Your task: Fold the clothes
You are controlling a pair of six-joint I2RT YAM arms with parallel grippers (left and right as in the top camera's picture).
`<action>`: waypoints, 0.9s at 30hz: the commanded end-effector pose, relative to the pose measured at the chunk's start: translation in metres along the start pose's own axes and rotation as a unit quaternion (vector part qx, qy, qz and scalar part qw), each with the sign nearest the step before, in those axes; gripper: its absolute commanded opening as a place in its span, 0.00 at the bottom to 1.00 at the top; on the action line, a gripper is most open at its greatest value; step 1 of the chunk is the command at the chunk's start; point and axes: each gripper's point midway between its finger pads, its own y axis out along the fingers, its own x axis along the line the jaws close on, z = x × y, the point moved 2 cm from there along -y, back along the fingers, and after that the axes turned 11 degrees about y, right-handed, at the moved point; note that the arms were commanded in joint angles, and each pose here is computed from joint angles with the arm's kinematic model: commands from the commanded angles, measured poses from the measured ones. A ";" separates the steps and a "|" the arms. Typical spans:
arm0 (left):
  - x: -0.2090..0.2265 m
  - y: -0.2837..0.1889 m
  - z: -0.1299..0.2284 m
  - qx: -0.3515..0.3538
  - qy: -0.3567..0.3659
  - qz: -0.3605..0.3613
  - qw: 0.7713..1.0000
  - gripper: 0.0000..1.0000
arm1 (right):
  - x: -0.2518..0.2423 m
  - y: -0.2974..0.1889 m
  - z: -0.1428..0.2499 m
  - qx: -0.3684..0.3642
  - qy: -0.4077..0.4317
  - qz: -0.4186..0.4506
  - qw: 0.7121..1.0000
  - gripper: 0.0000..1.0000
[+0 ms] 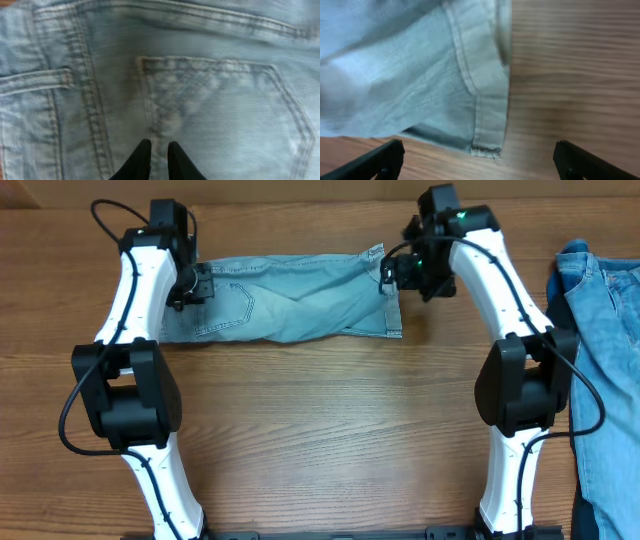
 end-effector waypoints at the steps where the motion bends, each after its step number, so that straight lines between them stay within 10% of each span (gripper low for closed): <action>1: 0.026 0.007 -0.003 -0.013 -0.043 -0.012 0.999 0.17 | 0.005 0.025 0.005 -0.004 -0.078 -0.010 0.997 1.00; 27: 0.037 0.010 -0.010 -0.030 -0.051 -0.018 0.998 0.25 | -0.005 0.065 -0.055 -0.131 -0.111 -0.001 0.985 0.93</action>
